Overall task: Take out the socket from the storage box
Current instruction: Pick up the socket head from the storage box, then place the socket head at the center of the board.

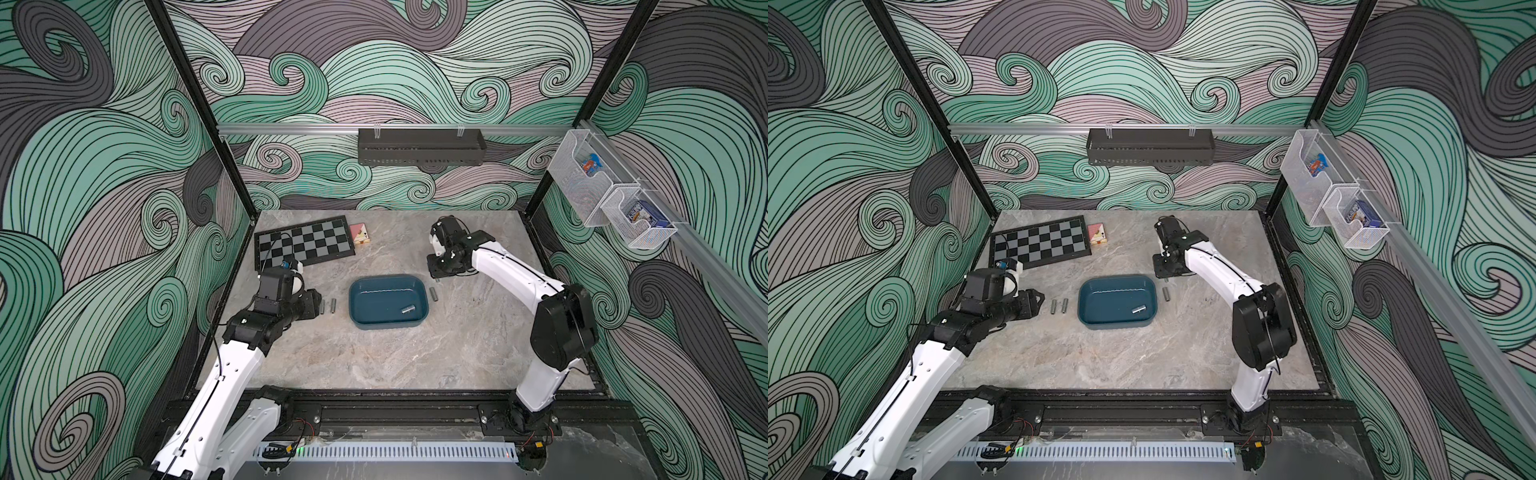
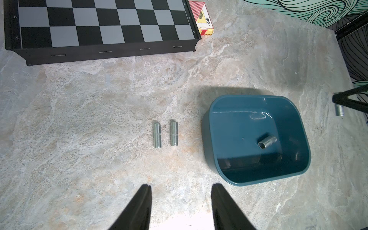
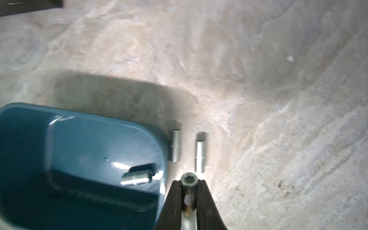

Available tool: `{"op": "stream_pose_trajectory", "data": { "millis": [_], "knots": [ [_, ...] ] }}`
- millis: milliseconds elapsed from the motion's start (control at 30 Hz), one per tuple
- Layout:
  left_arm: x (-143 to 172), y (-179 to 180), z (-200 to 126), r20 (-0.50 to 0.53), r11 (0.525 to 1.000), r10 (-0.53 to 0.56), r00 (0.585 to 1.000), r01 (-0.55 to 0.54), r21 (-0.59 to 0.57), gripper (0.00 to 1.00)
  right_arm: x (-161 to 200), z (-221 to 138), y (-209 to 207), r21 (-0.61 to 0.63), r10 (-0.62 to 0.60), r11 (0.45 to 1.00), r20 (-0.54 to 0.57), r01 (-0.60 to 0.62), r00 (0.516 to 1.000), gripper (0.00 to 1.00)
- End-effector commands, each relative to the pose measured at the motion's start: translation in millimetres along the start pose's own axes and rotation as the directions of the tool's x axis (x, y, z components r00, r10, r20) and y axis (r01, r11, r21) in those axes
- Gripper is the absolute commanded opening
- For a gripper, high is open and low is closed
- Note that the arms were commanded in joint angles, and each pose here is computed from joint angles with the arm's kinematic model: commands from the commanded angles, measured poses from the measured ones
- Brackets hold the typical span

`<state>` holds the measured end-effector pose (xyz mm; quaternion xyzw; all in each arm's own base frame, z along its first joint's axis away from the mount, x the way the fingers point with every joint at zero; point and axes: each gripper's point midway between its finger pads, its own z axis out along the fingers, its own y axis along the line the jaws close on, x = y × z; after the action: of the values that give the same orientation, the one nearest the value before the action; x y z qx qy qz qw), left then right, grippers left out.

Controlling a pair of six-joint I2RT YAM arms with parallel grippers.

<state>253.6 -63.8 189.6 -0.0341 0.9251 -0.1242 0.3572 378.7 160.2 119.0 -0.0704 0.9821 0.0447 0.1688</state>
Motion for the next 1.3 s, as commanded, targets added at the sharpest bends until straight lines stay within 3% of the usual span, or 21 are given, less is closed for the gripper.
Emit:
{"op": "stream_pose_trajectory", "data": {
  "millis": [0,300,567,1267],
  "knots": [
    [-2.1,-3.4,-2.0,0.012,1.000,0.013,1.000,-0.013,0.021,0.52,16.3,18.1,-24.0,0.036,0.022,0.999,-0.071,-0.019,0.997,0.14],
    [-2.1,-3.5,-1.2,0.010,1.000,0.012,1.000,-0.012,0.020,0.52,35.3,65.4,-31.1,0.030,0.056,0.998,-0.185,-0.051,0.981,0.14],
    [-1.5,-5.3,1.3,0.000,0.999,0.013,1.000,-0.013,0.029,0.52,45.0,86.0,-32.1,0.039,0.064,0.998,-0.234,-0.056,0.970,0.14],
    [-0.6,-6.6,2.6,-0.006,0.999,0.011,1.000,-0.011,0.037,0.53,57.2,98.5,-29.7,0.047,0.058,0.998,-0.267,-0.047,0.962,0.23]
  ]
}}
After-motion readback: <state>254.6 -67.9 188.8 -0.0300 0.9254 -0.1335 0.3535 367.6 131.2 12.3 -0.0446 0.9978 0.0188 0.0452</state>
